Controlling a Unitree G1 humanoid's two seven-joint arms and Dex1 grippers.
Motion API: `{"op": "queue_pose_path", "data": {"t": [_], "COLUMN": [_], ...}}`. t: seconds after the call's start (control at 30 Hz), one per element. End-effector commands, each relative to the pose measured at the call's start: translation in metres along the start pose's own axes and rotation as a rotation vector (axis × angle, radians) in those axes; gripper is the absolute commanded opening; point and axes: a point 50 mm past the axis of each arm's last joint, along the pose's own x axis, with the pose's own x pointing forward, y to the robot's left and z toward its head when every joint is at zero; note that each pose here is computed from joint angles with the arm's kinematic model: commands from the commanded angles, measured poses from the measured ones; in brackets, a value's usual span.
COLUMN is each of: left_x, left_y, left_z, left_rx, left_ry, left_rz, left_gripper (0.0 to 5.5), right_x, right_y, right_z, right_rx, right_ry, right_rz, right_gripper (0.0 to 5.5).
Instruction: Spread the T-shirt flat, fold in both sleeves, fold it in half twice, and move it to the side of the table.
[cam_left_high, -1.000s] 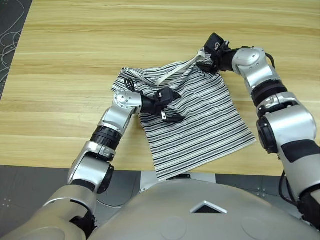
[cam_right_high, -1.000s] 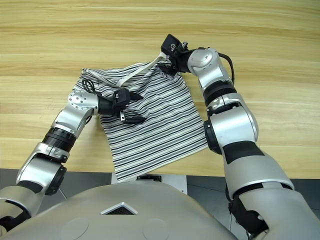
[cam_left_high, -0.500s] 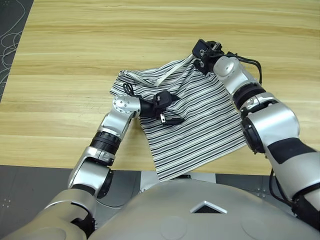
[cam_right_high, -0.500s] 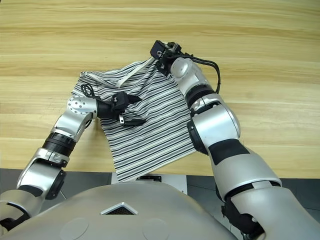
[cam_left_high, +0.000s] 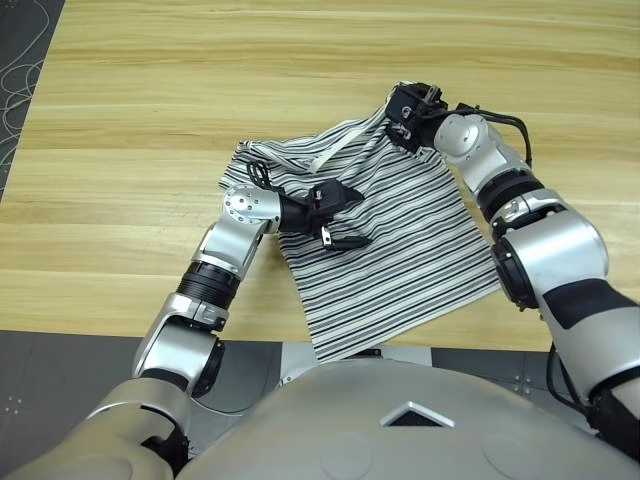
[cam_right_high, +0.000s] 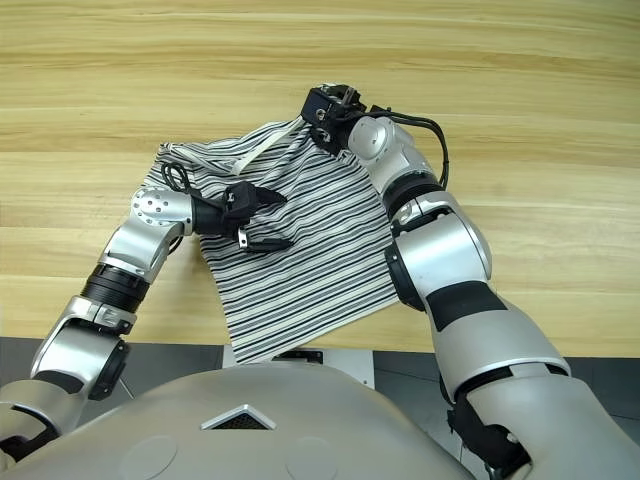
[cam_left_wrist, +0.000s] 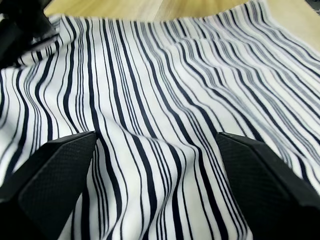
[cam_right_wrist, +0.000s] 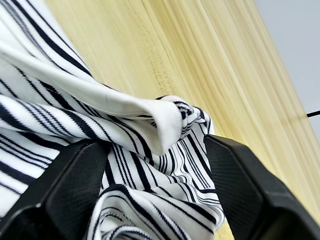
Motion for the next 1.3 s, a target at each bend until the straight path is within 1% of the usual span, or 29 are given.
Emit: {"op": "queue_pose_path", "data": {"t": [0.03,0.13,0.3,0.47,0.6,0.67,0.8,1.0,1.1,1.3], "left_x": [-0.011,-0.013,-0.018,-0.026,-0.036,-0.040,-0.050,-0.055,-0.055,-0.054], "left_y": [-0.004,-0.007,-0.003,0.008,0.024,0.032,0.048,0.060,0.062,0.065], "left_z": [0.001,0.003,0.011,0.010,0.012,0.010,-0.004,-0.018,-0.021,-0.021], "left_rx": [0.006,0.012,0.025,0.007,0.001,-0.010,-0.065,-0.109,-0.116,-0.119], "left_ry": [0.006,0.000,-0.026,-0.033,-0.048,-0.051,-0.026,-0.004,-0.003,-0.010], "left_rz": [0.000,-0.006,0.031,0.094,0.171,0.215,0.293,0.334,0.339,0.345], "left_gripper": [4.41,4.41,4.41,4.41,4.41,4.41,4.41,4.41,4.41,4.41], "right_x": [-0.003,-0.005,-0.009,-0.013,-0.017,-0.019,-0.025,-0.042,-0.050,-0.061], "right_y": [0.003,-0.001,-0.011,-0.015,-0.021,-0.019,0.001,0.031,0.049,0.070], "right_z": [-0.008,-0.009,-0.003,-0.007,-0.003,-0.002,-0.009,-0.011,-0.016,-0.030], "right_rx": [-0.039,-0.052,-0.077,-0.075,-0.080,-0.076,-0.065,-0.060,-0.051,-0.049], "right_ry": [0.011,0.007,-0.042,-0.056,-0.105,-0.134,-0.175,-0.210,-0.197,-0.137], "right_rz": [0.034,0.034,0.016,0.002,-0.021,-0.016,0.041,0.108,0.153,0.215], "right_gripper": [3.46,3.46,3.46,3.46,3.46,3.46,3.46,3.46,3.46,3.46]}}
